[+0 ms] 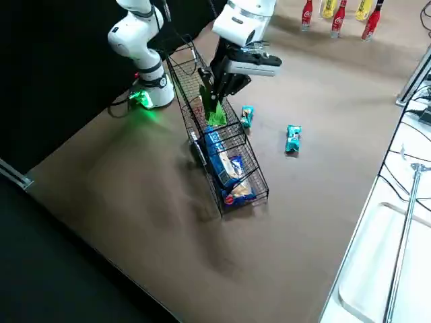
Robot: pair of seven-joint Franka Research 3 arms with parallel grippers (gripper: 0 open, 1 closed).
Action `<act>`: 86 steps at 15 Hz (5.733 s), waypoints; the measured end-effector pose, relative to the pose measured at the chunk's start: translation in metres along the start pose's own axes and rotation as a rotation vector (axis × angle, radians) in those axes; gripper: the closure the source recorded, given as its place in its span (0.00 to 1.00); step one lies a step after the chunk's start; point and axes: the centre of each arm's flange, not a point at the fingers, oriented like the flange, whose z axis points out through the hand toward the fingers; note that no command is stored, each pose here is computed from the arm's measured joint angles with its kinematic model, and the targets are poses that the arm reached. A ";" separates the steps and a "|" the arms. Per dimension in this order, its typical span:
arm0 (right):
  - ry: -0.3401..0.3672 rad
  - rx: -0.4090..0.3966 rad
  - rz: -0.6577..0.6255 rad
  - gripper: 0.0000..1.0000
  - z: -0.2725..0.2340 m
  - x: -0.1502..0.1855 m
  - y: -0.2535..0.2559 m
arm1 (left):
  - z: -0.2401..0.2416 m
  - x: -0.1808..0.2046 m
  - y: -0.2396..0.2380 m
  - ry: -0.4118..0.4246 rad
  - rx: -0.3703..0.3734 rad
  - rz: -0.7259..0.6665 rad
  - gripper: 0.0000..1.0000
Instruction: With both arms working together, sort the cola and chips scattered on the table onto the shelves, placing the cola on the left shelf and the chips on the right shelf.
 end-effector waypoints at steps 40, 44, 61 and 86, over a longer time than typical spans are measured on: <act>-0.203 0.229 -0.073 0.46 -0.032 -0.040 -0.049 | -0.220 -0.144 -0.291 -0.260 0.067 0.216 0.68; -0.253 0.229 0.066 0.42 0.017 -0.030 -0.123 | -0.192 -0.163 -0.292 -0.252 0.079 0.212 0.68; -0.149 0.283 0.471 0.33 0.190 -0.059 -0.372 | -0.166 -0.177 -0.287 -0.253 0.051 0.204 0.29; -0.258 0.042 0.200 0.78 0.052 -0.042 -0.257 | -0.001 -0.109 0.029 -0.163 -0.017 0.146 0.23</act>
